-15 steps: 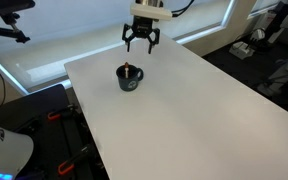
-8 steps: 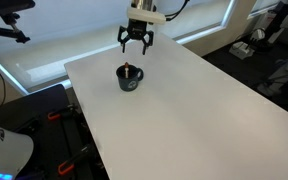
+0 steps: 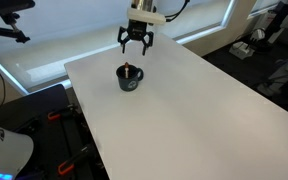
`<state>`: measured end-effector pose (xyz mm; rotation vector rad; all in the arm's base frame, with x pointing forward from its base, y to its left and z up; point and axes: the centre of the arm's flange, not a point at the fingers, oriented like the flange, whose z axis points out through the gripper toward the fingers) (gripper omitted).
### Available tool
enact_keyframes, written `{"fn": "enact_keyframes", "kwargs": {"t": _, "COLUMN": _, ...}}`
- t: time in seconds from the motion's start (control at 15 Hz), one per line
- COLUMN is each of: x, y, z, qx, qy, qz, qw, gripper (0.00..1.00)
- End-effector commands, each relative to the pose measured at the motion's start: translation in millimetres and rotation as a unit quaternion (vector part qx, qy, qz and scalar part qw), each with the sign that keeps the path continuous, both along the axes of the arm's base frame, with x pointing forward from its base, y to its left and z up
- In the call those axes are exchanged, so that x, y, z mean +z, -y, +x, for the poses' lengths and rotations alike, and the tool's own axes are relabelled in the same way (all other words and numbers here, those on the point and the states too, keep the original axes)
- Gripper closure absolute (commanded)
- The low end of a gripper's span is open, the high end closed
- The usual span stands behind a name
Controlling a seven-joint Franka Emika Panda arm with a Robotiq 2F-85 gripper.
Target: Remove the red marker from the dark green mug.
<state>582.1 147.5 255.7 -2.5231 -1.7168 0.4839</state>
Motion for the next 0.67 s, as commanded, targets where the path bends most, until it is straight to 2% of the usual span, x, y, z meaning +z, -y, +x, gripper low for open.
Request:
{"fn": "enact_keyframes", "kwargs": {"t": 0.0, "x": -15.7, "y": -6.2, "z": 3.1, "qx": 0.012, "qy": -0.015, "qz": 0.010, "qw": 0.9998, "gripper": 0.00}}
{"fn": "enact_keyframes", "kwargs": {"t": 0.47, "x": -50.5, "y": -20.4, "z": -6.5, "qx": 0.024, "qy": -0.045, "qz": 0.014, "qw": 0.9986, "gripper": 0.00}}
{"fn": "enact_keyframes", "kwargs": {"t": 0.6, "x": -53.9, "y": -15.8, "z": -11.6, "qx": 0.015, "qy": -0.045, "qz": 0.002, "qw": 0.9989, "gripper": 0.00}}
